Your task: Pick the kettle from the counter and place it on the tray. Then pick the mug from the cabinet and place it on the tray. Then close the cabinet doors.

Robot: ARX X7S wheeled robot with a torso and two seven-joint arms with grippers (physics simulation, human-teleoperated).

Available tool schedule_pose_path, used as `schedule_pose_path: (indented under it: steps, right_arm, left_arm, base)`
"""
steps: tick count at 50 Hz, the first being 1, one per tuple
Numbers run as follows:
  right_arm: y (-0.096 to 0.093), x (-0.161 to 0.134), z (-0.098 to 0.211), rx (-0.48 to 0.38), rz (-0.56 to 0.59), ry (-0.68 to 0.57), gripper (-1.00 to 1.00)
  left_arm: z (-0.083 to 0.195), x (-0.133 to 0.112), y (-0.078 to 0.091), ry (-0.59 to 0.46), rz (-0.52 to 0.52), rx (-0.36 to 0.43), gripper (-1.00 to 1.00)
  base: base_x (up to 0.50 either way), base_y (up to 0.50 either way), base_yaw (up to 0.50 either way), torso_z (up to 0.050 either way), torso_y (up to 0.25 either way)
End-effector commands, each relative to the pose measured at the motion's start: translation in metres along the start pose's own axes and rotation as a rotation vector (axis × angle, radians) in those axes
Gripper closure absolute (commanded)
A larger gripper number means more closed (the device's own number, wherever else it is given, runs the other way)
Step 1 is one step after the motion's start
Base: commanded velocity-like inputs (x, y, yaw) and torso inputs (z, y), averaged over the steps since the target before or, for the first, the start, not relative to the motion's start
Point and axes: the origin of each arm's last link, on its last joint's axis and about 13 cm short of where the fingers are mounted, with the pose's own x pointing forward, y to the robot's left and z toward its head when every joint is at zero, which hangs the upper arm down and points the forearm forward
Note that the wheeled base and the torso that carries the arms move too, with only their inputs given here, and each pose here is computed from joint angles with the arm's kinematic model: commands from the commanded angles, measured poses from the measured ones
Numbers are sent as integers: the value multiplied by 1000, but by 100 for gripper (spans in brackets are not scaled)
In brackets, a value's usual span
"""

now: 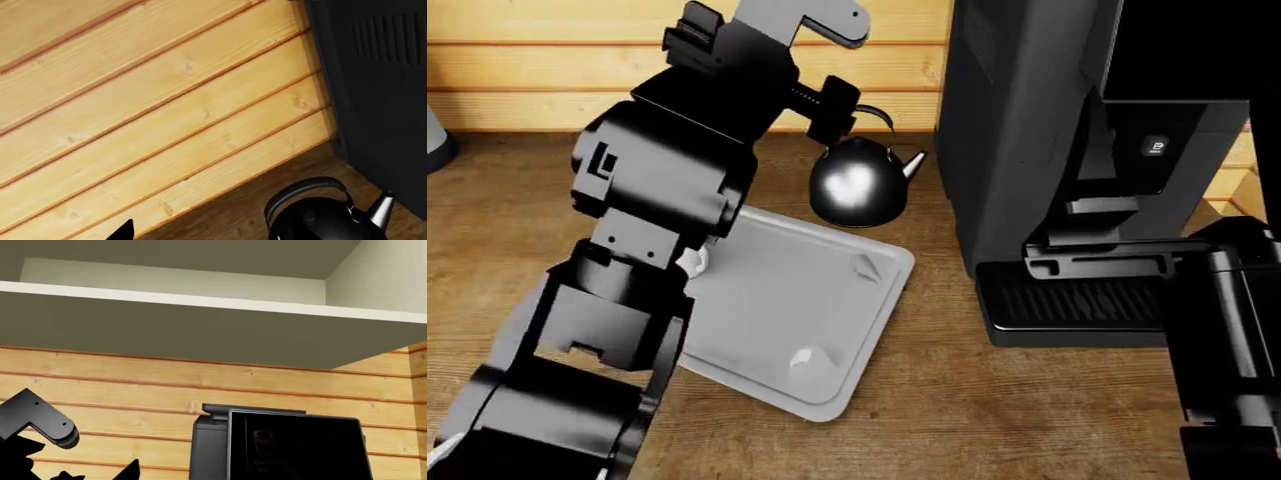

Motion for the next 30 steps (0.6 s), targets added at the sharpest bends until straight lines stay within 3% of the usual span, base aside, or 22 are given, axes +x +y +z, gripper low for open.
schedule_pose_path:
  steps: [1,20,30]
  right_arm:
    - [0,0,-1,2,-2,2,-100]
    - [1,-1,-2,6,0,4,-100]
    - [1,0,-3,6,1,6,-100]
  left_arm:
    - [-2,7,2,24,5,92,-100]
    - [-22,-5,-6,88,-144,177,-100]
    - [-8,7,0,33,-69,178,-100]
  base:
    - [0,0,0,0,0]
    - [0,0,0,0,0]
    - [0,0,0,0,0]
